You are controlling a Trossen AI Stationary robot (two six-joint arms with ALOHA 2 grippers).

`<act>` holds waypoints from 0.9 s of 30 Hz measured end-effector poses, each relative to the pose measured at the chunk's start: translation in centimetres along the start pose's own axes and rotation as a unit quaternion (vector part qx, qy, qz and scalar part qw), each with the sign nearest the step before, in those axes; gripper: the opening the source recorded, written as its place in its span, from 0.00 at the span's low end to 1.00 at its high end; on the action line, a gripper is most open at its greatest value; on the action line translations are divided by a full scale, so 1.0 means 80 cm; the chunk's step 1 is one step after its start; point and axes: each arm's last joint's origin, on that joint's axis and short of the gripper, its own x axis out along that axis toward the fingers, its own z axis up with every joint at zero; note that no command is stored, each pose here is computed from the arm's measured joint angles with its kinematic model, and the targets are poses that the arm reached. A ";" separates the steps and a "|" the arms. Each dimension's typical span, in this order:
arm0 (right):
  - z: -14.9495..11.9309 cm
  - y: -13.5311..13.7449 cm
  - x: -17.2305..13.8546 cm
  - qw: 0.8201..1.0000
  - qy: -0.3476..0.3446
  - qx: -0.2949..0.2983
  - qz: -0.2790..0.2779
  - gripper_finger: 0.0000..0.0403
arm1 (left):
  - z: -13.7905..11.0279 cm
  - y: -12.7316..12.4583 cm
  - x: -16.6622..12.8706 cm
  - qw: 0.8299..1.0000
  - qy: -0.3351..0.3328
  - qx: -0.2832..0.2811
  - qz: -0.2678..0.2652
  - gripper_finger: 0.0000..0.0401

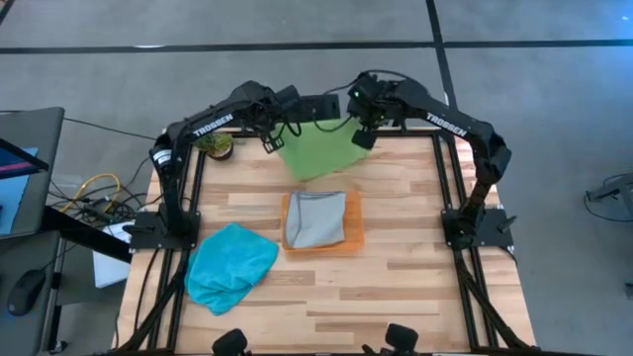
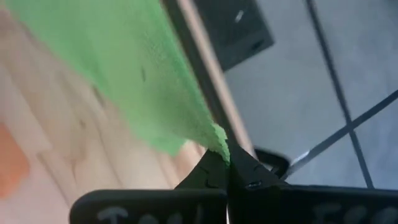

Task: Sort microfiber towel by color & place in baskets
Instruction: Fold the green towel

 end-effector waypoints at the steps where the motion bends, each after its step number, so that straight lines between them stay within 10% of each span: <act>1: -0.003 0.005 0.007 1.000 0.013 -0.006 0.005 0.01 | 0.000 -0.005 0.001 1.000 0.002 0.004 -0.004 0.00; 18: -0.043 0.044 -0.025 0.994 0.093 -0.044 0.037 0.01 | -0.015 -0.091 -0.045 0.990 -0.011 0.103 -0.094 0.00; 27: -0.046 0.010 -0.039 0.999 0.031 0.010 0.009 0.01 | 0.002 -0.063 -0.037 0.996 -0.056 0.058 -0.036 0.00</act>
